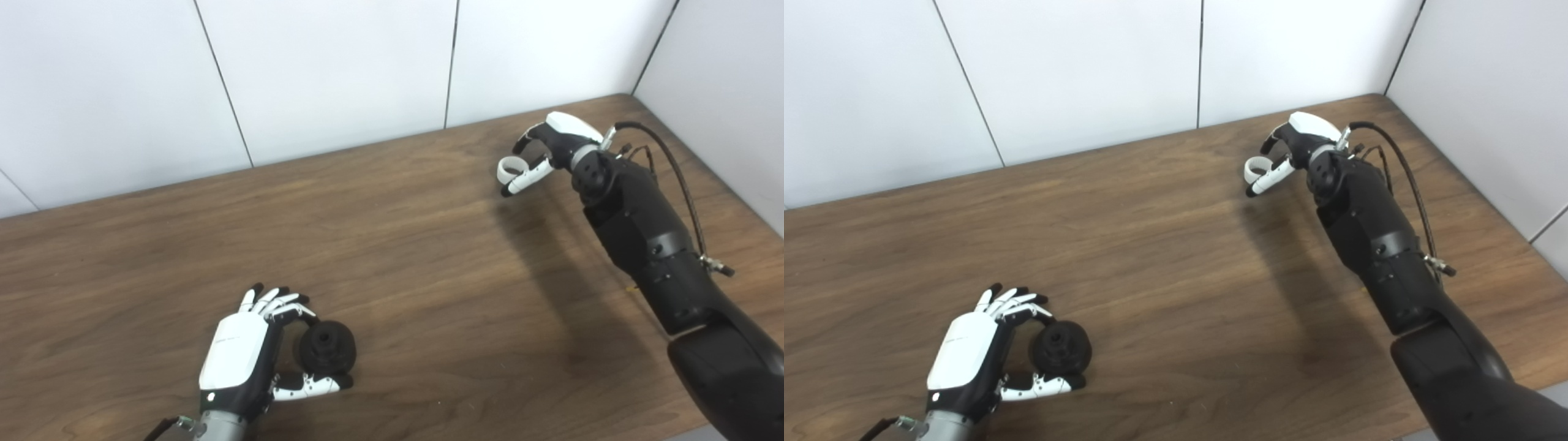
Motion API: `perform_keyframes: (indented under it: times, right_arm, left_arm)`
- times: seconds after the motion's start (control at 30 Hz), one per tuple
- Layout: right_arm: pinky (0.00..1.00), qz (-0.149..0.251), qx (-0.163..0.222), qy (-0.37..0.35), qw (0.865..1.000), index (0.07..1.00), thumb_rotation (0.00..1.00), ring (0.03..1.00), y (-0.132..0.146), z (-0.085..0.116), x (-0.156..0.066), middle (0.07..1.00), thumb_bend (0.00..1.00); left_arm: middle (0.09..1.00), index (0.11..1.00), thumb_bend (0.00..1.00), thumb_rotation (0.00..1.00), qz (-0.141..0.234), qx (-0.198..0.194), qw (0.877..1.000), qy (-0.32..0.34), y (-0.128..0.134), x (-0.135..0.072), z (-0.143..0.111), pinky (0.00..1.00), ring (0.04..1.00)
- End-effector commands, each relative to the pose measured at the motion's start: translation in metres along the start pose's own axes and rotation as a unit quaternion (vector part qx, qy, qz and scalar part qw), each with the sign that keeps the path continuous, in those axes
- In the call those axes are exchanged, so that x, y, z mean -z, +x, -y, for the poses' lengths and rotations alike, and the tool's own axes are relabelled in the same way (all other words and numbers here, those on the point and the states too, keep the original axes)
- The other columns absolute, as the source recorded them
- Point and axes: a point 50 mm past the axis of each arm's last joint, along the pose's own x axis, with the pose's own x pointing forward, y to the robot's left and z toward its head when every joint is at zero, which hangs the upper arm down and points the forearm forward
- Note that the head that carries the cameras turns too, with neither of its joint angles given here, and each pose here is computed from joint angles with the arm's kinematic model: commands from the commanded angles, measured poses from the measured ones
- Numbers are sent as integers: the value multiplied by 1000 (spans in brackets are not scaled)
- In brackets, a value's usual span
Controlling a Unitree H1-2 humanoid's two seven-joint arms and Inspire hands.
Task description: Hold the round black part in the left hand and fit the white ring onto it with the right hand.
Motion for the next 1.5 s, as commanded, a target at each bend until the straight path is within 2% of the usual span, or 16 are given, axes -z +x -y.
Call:
perform_keyframes:
  times: [0.0, 1.47]
  right_arm:
    - [998, 17, 52, 0, 998, 709, 282, 996, -1, 32, -13, 940, 806]
    - [953, 19, 51, -23, 998, 652, 251, 966, -2, 29, -6, 881, 788]
  left_arm:
    - [795, 483, 524, 53, -24, 26, 999, 17, -7, 11, 3, 1000, 895]
    - [800, 483, 525, 53, -22, 26, 999, 20, -6, 11, -2, 1000, 911]
